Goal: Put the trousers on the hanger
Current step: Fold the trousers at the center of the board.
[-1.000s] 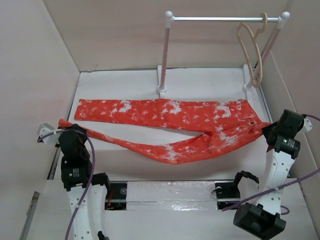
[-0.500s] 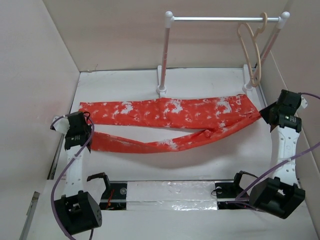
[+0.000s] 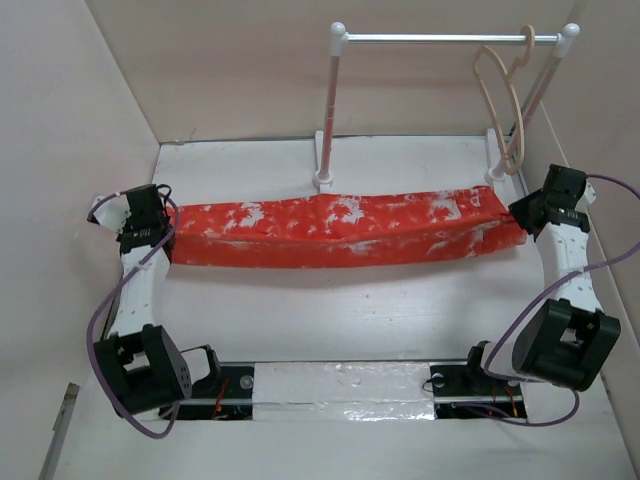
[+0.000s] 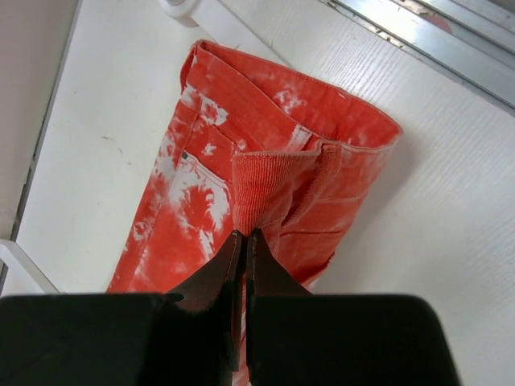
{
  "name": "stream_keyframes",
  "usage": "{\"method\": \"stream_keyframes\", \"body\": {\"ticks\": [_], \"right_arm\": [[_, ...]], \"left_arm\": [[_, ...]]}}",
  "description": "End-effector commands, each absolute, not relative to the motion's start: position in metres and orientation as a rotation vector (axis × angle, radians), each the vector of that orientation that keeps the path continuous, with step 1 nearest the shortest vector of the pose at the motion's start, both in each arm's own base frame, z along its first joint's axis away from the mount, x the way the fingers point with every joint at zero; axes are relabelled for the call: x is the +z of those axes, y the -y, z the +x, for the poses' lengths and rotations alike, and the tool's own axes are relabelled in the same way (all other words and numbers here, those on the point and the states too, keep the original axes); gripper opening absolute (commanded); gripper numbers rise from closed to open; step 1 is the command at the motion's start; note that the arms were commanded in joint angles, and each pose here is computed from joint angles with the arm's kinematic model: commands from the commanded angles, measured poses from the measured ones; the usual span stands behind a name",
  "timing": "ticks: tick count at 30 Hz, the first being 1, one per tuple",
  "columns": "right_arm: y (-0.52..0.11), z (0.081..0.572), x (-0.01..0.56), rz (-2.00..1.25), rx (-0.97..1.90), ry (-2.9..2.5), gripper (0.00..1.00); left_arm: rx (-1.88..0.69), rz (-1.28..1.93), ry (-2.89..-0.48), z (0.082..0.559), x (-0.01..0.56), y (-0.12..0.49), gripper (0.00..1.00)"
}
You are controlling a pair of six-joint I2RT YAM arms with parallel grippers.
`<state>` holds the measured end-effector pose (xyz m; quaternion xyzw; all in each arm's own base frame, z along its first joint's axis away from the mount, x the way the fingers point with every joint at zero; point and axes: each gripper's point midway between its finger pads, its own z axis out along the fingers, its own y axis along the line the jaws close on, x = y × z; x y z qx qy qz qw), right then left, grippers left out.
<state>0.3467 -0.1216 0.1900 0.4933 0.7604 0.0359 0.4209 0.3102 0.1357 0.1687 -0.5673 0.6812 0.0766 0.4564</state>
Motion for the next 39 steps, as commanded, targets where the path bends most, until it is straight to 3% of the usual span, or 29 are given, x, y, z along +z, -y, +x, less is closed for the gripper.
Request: {"method": "stream_keyframes", "body": {"ticks": [1,15,39], "right_arm": [[0.128,0.390,0.230,1.169,0.141,-1.766,0.00],[0.133,0.459,0.194,1.150,0.133,-1.831,0.00],[0.123,0.536,0.125,1.148,0.352,-1.881,0.03]], "left_arm": [[0.241,-1.375,-1.563,0.335,0.204,-0.159,0.00],[0.408,-1.322,-1.687,0.399,0.176,-0.175,0.00],[0.281,-1.206,-1.710,0.516,0.146,-0.158,0.00]]}}
